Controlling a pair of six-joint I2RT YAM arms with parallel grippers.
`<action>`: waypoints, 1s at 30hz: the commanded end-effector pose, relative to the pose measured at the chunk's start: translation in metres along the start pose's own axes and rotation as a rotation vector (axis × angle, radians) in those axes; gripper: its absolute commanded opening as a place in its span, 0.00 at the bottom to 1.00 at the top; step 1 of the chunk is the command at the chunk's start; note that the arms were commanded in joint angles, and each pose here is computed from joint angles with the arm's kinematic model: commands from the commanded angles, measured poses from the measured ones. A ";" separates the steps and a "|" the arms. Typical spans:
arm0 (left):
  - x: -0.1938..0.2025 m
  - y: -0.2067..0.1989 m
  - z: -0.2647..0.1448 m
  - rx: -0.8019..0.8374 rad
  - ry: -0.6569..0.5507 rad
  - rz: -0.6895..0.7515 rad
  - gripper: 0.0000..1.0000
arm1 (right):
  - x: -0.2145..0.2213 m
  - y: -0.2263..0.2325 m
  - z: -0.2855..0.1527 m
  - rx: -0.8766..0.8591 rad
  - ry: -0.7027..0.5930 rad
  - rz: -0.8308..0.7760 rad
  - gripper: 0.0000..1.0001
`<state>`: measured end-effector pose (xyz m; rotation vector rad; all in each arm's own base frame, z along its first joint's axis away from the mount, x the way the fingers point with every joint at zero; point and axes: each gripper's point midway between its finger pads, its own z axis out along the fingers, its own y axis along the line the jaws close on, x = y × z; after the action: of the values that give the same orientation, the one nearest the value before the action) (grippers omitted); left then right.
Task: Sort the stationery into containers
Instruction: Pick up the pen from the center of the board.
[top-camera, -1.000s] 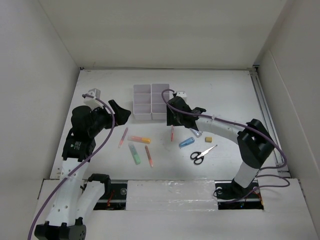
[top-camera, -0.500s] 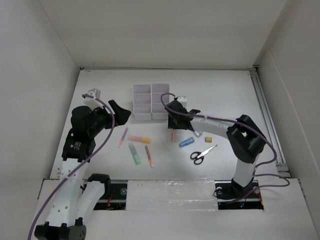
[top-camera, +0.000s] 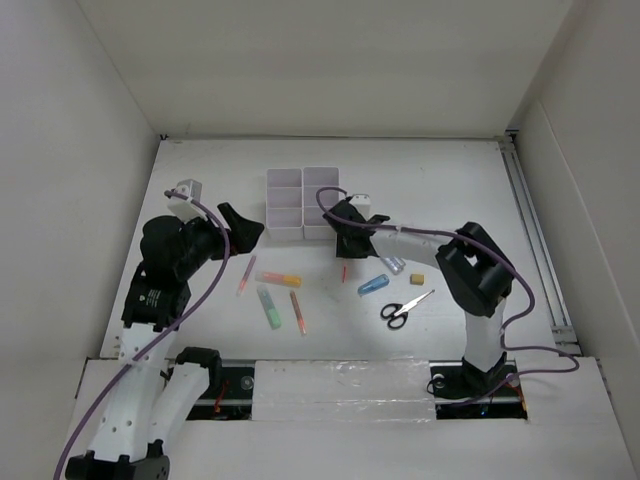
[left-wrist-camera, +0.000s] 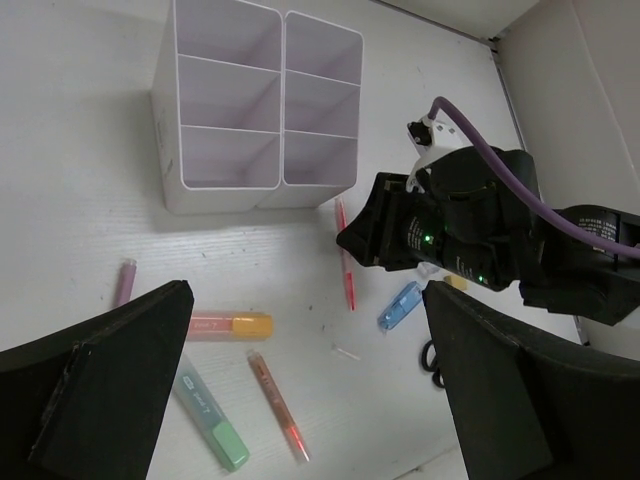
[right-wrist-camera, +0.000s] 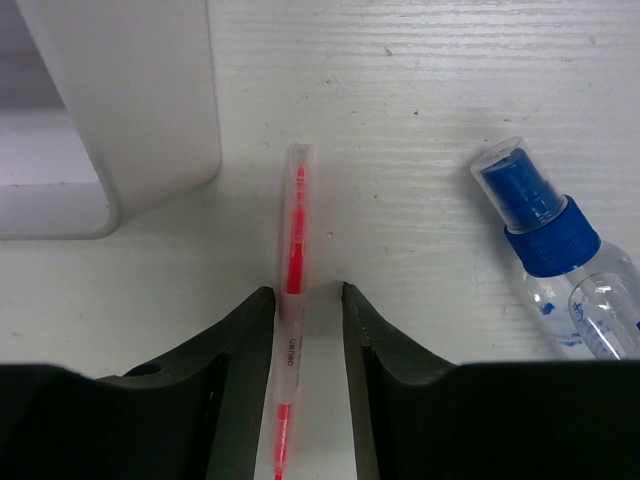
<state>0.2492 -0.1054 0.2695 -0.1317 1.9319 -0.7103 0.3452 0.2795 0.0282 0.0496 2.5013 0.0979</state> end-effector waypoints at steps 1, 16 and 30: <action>-0.005 -0.008 -0.003 0.031 -0.034 0.035 1.00 | -0.010 -0.001 0.001 0.052 -0.019 0.029 0.39; -0.007 -0.013 -0.010 0.025 -0.056 0.050 1.00 | 0.028 -0.016 0.007 0.125 0.070 0.033 0.06; -0.004 -0.019 -0.006 0.056 -0.025 0.060 1.00 | -0.036 -0.022 -0.081 -0.035 -0.136 0.146 0.00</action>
<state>0.2408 -0.1082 0.2746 -0.1157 1.9089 -0.6883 0.3164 0.2511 0.0426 0.1731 2.5107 0.0321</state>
